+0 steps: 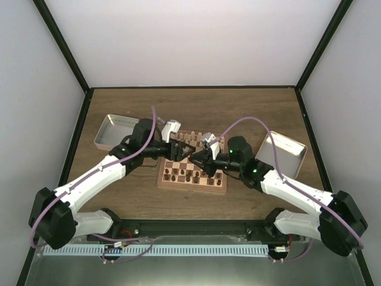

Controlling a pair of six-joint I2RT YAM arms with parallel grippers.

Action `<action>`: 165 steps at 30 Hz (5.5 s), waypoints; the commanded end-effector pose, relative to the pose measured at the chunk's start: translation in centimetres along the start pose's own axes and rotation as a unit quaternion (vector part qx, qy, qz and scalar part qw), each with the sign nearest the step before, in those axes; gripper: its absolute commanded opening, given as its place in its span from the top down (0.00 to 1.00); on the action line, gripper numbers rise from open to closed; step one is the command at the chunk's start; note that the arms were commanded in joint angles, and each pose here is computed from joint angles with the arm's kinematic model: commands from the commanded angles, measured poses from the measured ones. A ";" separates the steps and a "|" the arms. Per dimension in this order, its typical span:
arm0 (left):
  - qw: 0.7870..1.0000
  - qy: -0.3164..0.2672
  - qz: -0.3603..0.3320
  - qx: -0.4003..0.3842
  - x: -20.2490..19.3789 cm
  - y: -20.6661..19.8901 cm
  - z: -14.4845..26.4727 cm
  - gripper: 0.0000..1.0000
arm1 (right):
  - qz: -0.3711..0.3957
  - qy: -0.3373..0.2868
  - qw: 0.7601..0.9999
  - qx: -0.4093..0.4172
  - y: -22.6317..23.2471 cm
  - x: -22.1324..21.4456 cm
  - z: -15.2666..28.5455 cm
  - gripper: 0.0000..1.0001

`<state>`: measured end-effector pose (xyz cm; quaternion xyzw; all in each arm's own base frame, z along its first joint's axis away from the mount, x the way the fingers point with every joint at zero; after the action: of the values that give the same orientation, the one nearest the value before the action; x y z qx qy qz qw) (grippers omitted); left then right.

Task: Set up the chess pieces on the board
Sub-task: Place the chess piece on the chessboard.

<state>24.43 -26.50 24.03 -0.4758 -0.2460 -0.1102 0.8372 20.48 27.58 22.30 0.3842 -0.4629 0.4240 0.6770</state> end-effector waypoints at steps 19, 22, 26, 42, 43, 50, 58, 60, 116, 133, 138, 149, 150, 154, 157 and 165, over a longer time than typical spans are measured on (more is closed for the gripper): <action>0.997 0.014 0.039 -0.067 -0.5 -2.3 1.0 0.96 | -0.089 -0.059 0.994 -0.003 -0.1 3.6 0.6 0.39; 0.993 -0.017 0.065 -0.096 0.4 -3.6 1.9 0.96 | -0.136 -0.113 0.984 0.019 0.9 4.2 2.2 0.31; 0.979 -0.051 0.117 -0.158 1.8 -5.9 3.2 0.96 | -0.207 -0.202 0.957 0.032 1.3 5.8 4.3 0.30; 0.925 -0.130 0.201 -0.294 5.9 -10.6 7.1 0.96 | -0.319 -0.307 0.886 0.139 1.9 13.4 5.9 0.54; 0.924 -0.133 0.203 -0.296 6.0 -10.7 7.1 0.96 | -0.316 -0.307 0.886 0.143 2.0 13.6 5.9 0.54; 0.923 -0.134 0.205 -0.296 6.1 -10.6 6.9 0.96 | -0.335 -0.302 0.882 0.136 1.5 14.7 5.4 0.59; 0.927 -0.138 0.204 -0.283 5.9 -9.8 6.4 0.96 | -0.387 -0.255 0.875 0.139 1.2 13.9 4.0 0.80; 0.929 -0.138 0.202 -0.277 5.9 -9.5 6.1 0.96 | -0.393 -0.247 0.874 0.145 1.4 13.4 3.9 0.87; 0.930 -0.298 -0.036 0.212 2.1 3.2 13.1 0.22 | -0.241 0.523 0.784 -0.232 -0.4 -9.5 -1.1 0.98; 0.926 -0.309 -0.035 0.212 2.1 3.1 13.7 0.21 | -0.236 0.536 0.777 -0.230 -0.7 -11.4 -2.4 0.93; 0.926 -0.310 -0.035 0.211 2.1 3.2 13.6 0.21 | -0.233 0.541 0.774 -0.232 -0.7 -11.7 -2.3 0.91; 0.925 -0.311 -0.035 0.214 2.1 3.2 13.7 0.21 | -0.232 0.527 0.783 -0.233 -0.7 -9.9 -2.1 0.77; 0.925 -0.311 -0.035 0.215 2.1 3.3 13.7 0.21 | -0.233 0.524 0.785 -0.235 -0.7 -9.5 -2.1 0.77; 0.926 -0.306 -0.034 0.217 2.1 3.4 13.5 0.21 | -0.230 0.497 0.797 -0.255 -1.1 -7.5 -1.7 0.76; 0.932 -0.290 -0.034 0.217 1.8 3.6 12.7 0.20 | -0.227 0.454 0.812 -0.288 -1.9 -5.7 -0.9 0.70; 0.929 -0.268 0.004 0.255 1.4 5.9 11.2 0.20 | -0.261 0.315 0.866 -0.286 -4.9 -4.4 -4.6 0.62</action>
<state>24.51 -14.48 25.65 -0.2698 -0.4801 0.0638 0.8322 22.27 26.55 16.88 0.0877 -0.1512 0.2092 0.9621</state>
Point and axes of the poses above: each gripper's point midway between its finger pads, its own z axis back along the fingers, its own y axis along the line the jaws close on, x = y × z, the point moved 3 cm from there along z, back along the fingers, and after that the axes turned 12 degrees about z, right-handed, at the moved point
